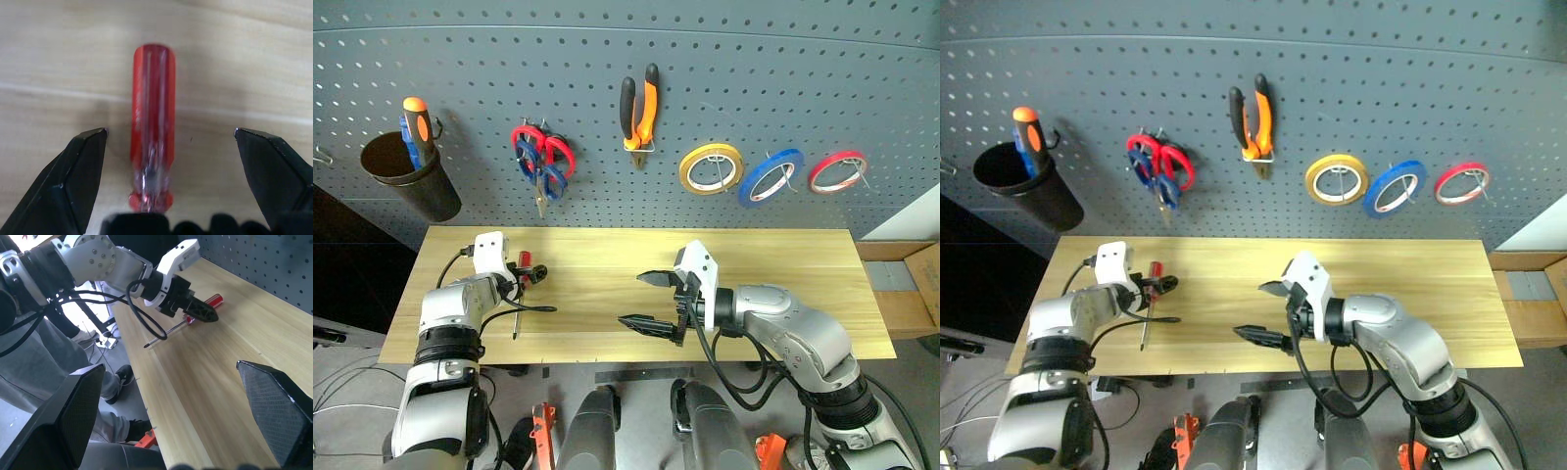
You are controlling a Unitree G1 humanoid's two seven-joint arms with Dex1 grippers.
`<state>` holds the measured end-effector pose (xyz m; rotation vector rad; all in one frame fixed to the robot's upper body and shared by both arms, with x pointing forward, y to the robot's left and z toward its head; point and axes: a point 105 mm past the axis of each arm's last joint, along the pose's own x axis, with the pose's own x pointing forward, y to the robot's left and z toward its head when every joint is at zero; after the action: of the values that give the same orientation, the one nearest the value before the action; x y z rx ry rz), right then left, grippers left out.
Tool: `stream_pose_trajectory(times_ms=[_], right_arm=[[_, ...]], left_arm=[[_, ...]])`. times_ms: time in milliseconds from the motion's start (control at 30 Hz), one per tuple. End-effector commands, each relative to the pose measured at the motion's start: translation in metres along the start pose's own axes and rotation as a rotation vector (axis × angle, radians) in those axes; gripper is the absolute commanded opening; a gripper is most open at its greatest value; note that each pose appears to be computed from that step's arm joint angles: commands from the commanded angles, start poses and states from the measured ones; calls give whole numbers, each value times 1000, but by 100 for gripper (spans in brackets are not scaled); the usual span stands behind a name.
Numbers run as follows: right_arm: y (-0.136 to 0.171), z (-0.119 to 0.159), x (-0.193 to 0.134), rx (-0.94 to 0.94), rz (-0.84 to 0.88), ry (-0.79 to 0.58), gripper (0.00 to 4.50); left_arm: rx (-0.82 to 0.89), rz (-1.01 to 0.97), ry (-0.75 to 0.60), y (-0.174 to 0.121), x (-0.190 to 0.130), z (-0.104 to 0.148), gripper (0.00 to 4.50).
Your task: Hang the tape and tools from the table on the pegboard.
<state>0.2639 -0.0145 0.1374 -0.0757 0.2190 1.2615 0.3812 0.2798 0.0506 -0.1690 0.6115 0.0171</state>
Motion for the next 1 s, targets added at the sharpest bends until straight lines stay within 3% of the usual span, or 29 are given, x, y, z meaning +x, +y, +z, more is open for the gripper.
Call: stream_pose_trajectory(times_ms=[33, 333, 467, 633, 733, 767, 1000], right_arm=[[9, 10, -2, -30, 23, -33, 450], [5, 12, 1, -38, 17, -41, 450], [2, 12, 1, -44, 15, -42, 450], [-4, 14, 3, -62, 16, -46, 450], [-8, 18, 7, -82, 31, -55, 450], [-9, 19, 8, -87, 43, -60, 450], [-2, 46, 16, -93, 176, -159, 450]], left_arm=[[-10, -4, 23, 1, 1, -8, 392], [-18, -11, 5, 5, -12, -3, 85], [11, -73, -87, -4, -32, 11, 82], [162, -258, -332, -42, -90, 31, 82], [142, -404, -596, -67, -142, 42, 82], [149, -403, -678, -68, -157, 45, 82], [167, -262, -861, -55, -203, 50, 82]])
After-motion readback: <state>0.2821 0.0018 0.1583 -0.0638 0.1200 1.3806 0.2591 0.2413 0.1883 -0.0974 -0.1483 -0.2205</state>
